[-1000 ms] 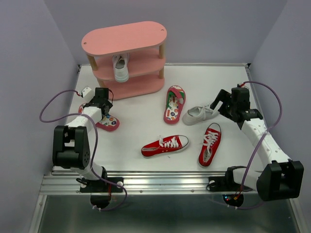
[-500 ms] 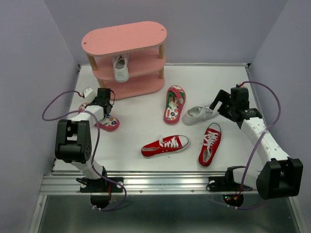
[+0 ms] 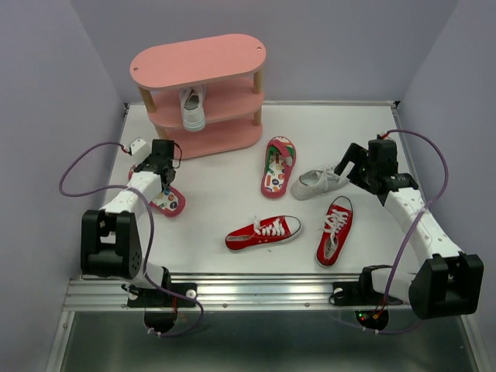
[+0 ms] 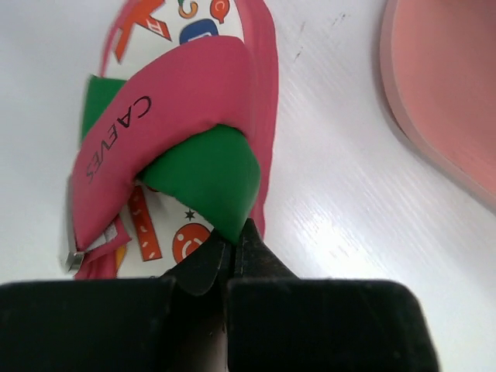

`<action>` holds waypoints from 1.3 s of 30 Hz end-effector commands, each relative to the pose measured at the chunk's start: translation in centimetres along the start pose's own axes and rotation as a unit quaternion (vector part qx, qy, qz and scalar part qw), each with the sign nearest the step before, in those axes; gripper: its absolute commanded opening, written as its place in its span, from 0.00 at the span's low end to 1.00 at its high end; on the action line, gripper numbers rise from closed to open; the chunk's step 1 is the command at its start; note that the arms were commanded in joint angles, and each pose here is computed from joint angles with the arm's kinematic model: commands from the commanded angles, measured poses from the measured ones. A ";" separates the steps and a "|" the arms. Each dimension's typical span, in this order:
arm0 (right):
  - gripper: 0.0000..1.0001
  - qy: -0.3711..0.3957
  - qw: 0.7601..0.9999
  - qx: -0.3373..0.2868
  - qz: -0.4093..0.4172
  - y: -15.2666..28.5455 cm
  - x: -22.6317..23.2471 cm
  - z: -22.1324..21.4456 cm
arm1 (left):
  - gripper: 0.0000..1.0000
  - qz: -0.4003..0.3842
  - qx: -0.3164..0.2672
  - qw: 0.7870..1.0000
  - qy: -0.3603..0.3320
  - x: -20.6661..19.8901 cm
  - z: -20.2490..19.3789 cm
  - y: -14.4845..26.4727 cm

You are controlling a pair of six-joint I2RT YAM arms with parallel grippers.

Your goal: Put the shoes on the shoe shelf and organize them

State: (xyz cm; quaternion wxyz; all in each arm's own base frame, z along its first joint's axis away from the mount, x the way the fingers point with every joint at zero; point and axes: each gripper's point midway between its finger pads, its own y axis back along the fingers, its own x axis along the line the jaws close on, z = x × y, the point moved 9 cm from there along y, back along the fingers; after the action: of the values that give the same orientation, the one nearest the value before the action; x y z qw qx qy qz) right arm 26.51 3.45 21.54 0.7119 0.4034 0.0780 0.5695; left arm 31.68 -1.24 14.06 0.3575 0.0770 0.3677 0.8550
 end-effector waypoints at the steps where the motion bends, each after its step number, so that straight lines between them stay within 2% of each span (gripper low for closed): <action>1: 1.00 0.002 0.999 -0.036 0.023 0.8 0.8 1.4 | 0.00 -0.025 -0.042 0.999 -0.006 1.6 3.3 5.4; 9: 1.00 0.003 0.999 -0.032 0.030 0.4 1.0 1.4 | 0.00 -0.043 -0.076 0.995 -0.055 6.1 6.3 12.9; 16: 1.00 0.004 0.999 -0.035 0.035 0.4 1.1 1.6 | 0.00 -0.082 -0.125 0.985 -0.090 6.8 11.0 18.6; 23: 1.00 0.003 0.999 -0.038 0.037 0.7 1.1 1.6 | 0.00 -0.180 -0.208 0.950 -0.146 4.4 18.5 25.2; 29: 1.00 0.002 0.999 -0.039 0.037 0.7 1.1 1.6 | 0.00 -0.238 -0.268 0.916 -0.179 1.1 22.3 28.6; 32: 1.00 0.002 0.999 -0.037 0.035 0.8 1.1 1.7 | 0.00 -0.275 -0.312 0.891 -0.183 -1.4 24.6 30.9; 39: 1.00 0.001 0.999 -0.041 0.028 0.7 1.2 2.0 | 0.00 -0.315 -0.349 0.860 -0.199 -6.4 27.2 32.1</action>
State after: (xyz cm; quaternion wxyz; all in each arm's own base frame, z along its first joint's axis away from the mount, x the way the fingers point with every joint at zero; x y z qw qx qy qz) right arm 26.72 3.56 21.73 0.7085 0.4010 0.0712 0.5763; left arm 28.81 -4.80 52.11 0.6604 0.0512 0.0425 0.7480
